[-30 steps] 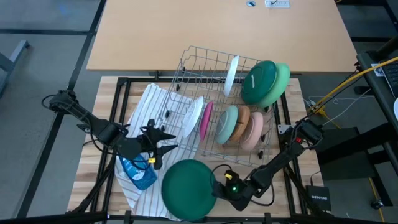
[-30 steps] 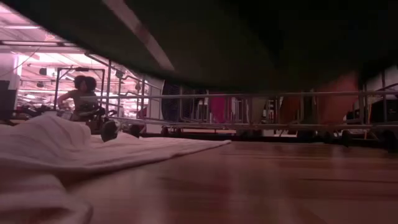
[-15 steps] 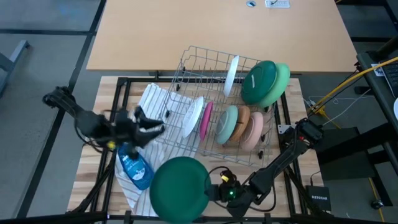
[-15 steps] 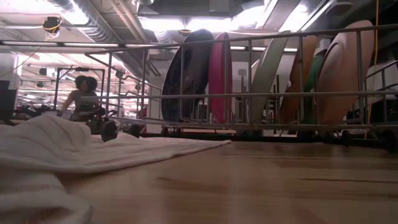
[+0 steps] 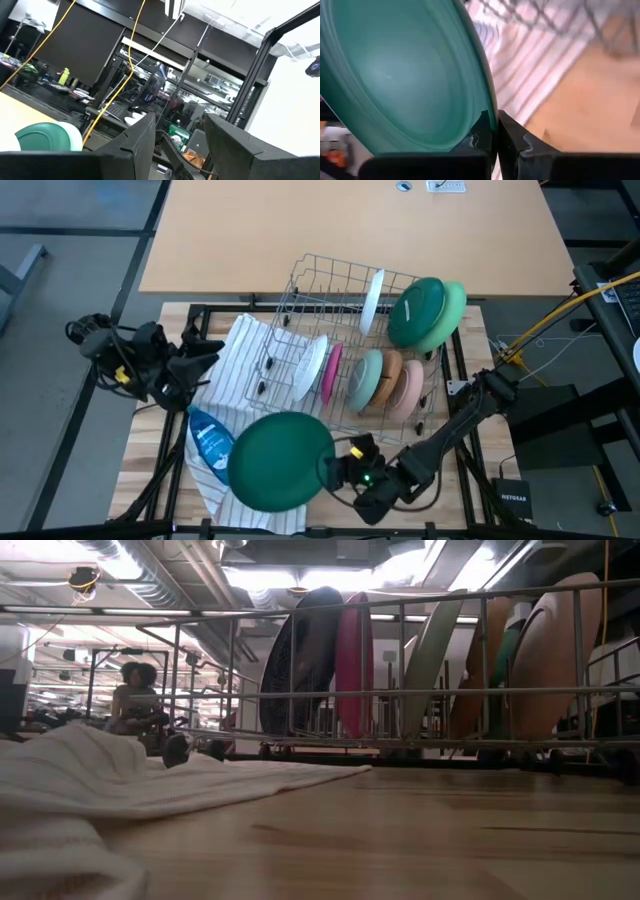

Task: Sort dishes
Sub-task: Put the dark green plate in the dish rack

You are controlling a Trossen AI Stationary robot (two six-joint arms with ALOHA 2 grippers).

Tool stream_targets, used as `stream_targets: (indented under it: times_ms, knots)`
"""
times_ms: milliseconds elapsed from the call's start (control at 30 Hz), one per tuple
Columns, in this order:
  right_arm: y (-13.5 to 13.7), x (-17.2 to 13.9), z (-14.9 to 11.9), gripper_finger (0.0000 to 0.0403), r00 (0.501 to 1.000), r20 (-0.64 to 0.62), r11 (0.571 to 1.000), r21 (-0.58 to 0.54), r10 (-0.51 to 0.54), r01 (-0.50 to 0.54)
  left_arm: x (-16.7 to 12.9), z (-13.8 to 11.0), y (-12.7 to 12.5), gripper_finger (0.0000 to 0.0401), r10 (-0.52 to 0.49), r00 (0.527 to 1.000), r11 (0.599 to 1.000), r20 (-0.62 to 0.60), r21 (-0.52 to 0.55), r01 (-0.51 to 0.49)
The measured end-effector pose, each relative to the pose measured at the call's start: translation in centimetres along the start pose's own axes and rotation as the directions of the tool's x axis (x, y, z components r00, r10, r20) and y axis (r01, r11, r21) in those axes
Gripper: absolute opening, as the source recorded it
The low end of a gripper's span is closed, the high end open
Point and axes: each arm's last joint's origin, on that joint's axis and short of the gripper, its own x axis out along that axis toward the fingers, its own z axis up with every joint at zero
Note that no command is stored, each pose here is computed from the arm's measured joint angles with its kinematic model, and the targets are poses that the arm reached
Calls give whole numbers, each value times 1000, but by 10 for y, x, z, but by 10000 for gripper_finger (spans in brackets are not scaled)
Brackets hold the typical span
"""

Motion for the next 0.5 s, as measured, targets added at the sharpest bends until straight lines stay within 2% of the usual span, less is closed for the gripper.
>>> stream_targets:
  times_ms: [167,333,500]
  knots:
    - [24,1,32,11,999,49,990,-140,-22,29,-4,7,3,161,-2,1000,1000,15,-14,3]
    - [44,-1,64,9,995,94,958,-278,-43,68,-11,19,8,161,-5,999,1000,42,-1,5]
    - [55,-6,94,11,985,152,926,-353,-85,134,-22,37,17,161,-8,996,1000,87,11,7]
